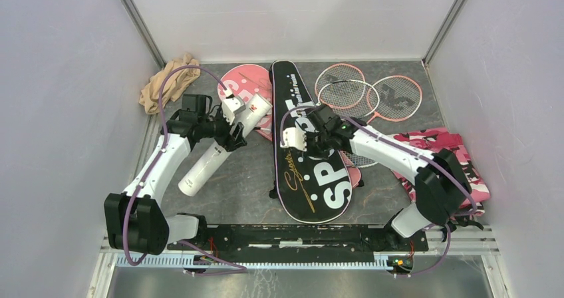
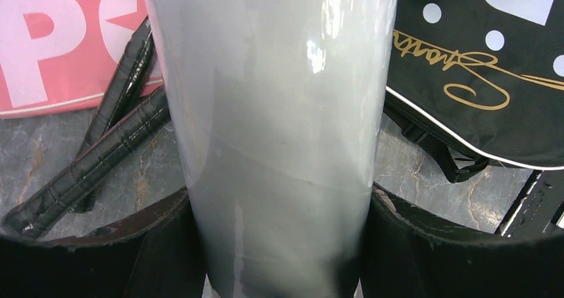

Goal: Pack up the badminton gear
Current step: Close the lid on the shuttle tube.

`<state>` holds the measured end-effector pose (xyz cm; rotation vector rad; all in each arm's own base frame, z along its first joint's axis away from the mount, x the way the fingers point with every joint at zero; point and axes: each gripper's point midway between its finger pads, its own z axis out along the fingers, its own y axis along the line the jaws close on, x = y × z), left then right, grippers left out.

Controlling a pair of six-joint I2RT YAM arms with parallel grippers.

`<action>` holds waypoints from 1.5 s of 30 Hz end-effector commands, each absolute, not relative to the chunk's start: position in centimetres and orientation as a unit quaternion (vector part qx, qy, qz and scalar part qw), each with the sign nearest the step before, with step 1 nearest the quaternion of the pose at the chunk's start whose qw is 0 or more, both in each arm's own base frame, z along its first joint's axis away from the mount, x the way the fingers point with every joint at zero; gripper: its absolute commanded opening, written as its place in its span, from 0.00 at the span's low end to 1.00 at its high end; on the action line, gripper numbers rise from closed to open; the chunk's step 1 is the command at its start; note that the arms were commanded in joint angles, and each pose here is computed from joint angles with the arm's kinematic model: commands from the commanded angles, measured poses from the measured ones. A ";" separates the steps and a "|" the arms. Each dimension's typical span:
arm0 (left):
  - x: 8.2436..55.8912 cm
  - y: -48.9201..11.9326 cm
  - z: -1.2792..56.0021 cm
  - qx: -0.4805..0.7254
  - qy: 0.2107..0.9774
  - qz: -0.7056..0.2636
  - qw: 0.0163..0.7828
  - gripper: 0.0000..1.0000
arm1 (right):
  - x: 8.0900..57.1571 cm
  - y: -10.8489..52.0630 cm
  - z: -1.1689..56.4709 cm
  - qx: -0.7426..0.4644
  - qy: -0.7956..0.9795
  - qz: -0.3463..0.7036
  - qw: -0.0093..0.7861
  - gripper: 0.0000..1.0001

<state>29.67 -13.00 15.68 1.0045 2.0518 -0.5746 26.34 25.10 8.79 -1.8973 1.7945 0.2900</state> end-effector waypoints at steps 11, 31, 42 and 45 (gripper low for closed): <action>27.3 -15.4 17.5 0.534 0.704 -0.272 0.381 0.09 | 27.9 26.4 26.1 -0.598 0.599 0.248 0.471 0.00; 22.6 -20.8 18.9 0.610 0.584 -0.405 0.350 0.12 | 22.2 28.1 29.9 -0.598 0.490 0.381 0.507 0.01; 22.4 -21.4 18.5 0.610 0.585 -0.414 0.337 0.11 | 21.1 28.3 29.7 -0.595 0.483 0.409 0.494 0.01; 22.4 -21.4 18.4 0.611 0.587 -0.412 0.334 0.11 | 21.1 28.4 30.0 -0.595 0.483 0.410 0.495 0.00</action>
